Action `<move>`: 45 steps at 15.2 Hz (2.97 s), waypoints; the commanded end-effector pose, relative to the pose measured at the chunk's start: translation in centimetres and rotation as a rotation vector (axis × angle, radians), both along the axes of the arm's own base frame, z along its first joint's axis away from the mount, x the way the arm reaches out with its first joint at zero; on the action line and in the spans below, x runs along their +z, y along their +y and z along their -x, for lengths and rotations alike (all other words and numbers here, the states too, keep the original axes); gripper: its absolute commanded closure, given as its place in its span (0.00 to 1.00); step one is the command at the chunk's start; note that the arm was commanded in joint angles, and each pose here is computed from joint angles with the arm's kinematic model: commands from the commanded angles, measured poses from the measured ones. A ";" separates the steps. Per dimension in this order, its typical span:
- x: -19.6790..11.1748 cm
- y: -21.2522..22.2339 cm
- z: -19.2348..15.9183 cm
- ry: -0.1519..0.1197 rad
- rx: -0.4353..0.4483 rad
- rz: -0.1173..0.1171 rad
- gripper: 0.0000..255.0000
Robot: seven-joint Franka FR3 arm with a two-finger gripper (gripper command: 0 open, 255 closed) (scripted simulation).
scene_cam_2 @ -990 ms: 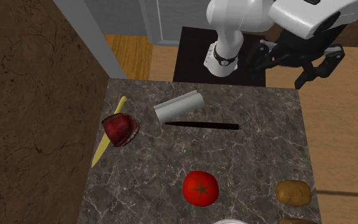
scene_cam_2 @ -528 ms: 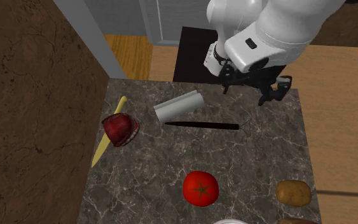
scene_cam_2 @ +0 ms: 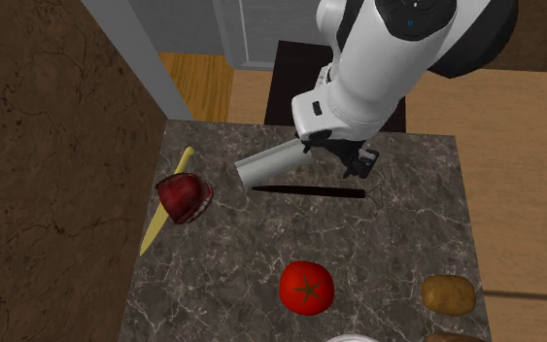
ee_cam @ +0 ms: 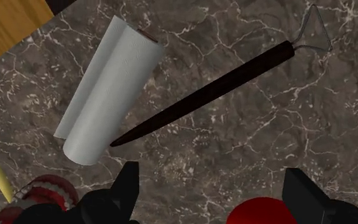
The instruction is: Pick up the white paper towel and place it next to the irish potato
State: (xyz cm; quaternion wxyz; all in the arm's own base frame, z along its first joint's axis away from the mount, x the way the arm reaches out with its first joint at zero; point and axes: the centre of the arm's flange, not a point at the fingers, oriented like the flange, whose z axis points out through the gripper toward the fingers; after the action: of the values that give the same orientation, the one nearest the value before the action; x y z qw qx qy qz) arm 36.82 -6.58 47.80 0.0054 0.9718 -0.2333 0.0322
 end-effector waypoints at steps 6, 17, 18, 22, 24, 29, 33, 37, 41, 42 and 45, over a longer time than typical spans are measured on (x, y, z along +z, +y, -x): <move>-7.7 -4.7 0.8 0.066 -0.197 0.027 0.00; -16.5 -9.6 3.0 0.132 -0.395 0.054 0.00; -17.0 -9.6 3.1 0.132 -0.395 0.054 0.00; -18.9 -9.7 3.2 0.132 -0.395 0.054 0.00; -18.9 -9.7 3.2 0.132 -0.395 0.054 0.00; -18.9 -9.8 3.2 0.132 -0.395 0.054 0.00; -18.9 -9.8 3.2 0.132 -0.395 0.054 1.00; -18.9 -9.8 3.2 0.132 -0.395 0.054 1.00; -17.8 -9.7 3.2 0.132 -0.395 0.054 1.00; -17.3 -9.7 3.2 0.132 -0.395 0.054 1.00; -15.7 -9.7 3.2 0.132 -0.395 0.054 1.00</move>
State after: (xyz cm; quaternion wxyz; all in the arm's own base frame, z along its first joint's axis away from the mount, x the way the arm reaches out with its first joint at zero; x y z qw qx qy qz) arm 33.58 -16.21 31.51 0.0529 0.9067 -0.4176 -0.0269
